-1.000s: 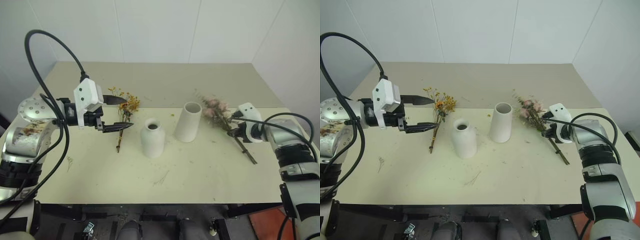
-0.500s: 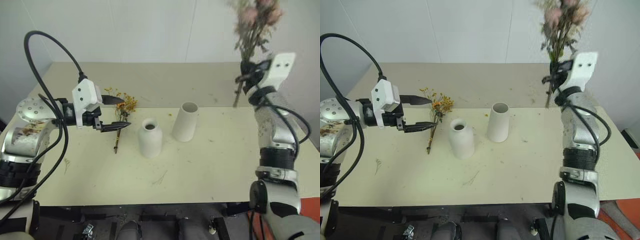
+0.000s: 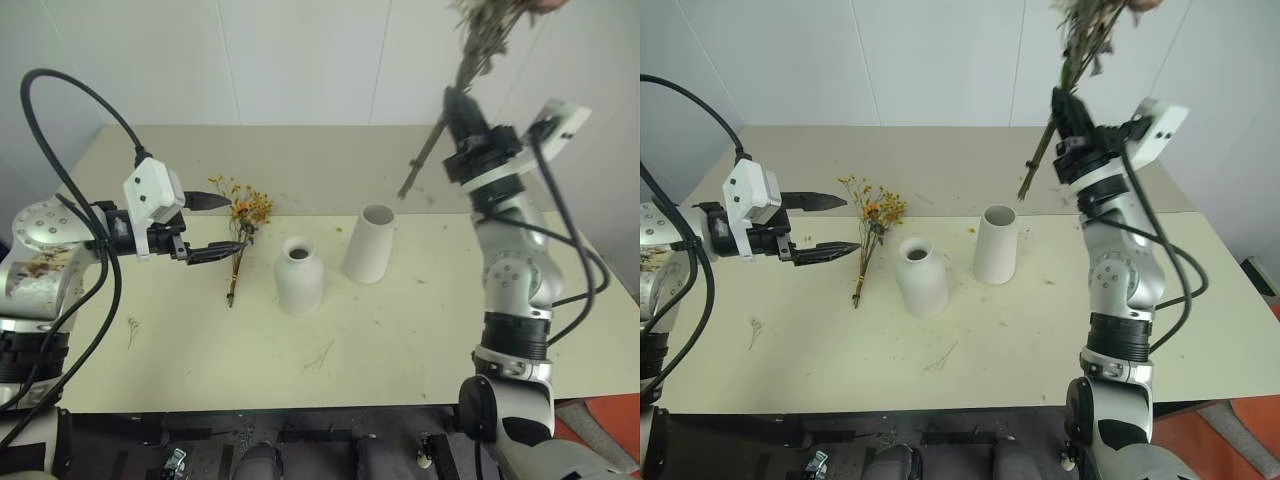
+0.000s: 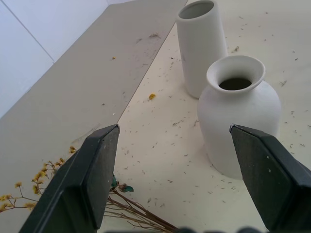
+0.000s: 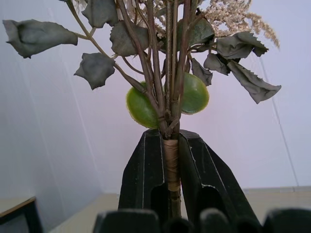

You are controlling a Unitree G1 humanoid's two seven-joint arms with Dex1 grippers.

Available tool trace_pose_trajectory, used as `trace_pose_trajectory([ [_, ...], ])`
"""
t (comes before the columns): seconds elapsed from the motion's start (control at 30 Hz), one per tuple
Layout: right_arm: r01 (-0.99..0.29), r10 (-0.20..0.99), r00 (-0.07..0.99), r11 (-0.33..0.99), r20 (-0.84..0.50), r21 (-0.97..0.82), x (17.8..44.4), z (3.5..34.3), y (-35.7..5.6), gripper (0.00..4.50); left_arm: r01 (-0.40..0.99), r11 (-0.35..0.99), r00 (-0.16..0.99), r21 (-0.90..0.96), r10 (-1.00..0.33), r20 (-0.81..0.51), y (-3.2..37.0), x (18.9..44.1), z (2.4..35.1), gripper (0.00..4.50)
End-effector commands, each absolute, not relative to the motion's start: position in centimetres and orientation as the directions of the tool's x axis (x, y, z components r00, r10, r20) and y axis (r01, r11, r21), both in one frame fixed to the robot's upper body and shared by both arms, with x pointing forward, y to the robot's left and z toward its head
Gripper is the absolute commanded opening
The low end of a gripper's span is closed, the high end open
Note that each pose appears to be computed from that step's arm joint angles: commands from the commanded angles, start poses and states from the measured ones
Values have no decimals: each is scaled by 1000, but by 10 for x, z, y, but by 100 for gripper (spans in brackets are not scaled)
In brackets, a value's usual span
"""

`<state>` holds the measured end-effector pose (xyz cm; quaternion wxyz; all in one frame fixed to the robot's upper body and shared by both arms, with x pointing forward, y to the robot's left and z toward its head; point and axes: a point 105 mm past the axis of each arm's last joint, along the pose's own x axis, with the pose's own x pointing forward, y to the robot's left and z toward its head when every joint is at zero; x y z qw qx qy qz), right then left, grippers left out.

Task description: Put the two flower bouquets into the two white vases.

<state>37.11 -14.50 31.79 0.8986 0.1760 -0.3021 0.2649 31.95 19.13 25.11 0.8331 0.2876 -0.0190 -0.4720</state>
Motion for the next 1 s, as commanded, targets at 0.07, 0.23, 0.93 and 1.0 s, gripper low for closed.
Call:
trace_pose_trajectory([
  [0.07, -601, 384, 637, 790, 668, 119, 363, 320, -142, 18, 741, 398, 574, 541, -793, -203, 194, 314, 268, 395],
  [0.23, -594, 379, 646, 795, 663, 125, 369, 313, -142, 18, 736, 403, 581, 544, -789, -201, 194, 313, 269, 395],
  [0.93, -619, 433, 653, 778, 622, 108, 376, 271, -121, 53, 720, 418, 605, 554, -770, -205, 200, 309, 270, 395],
  [1.0, -625, 441, 646, 774, 623, 100, 374, 270, -121, 108, 720, 418, 604, 553, -771, -204, 199, 309, 269, 395],
])
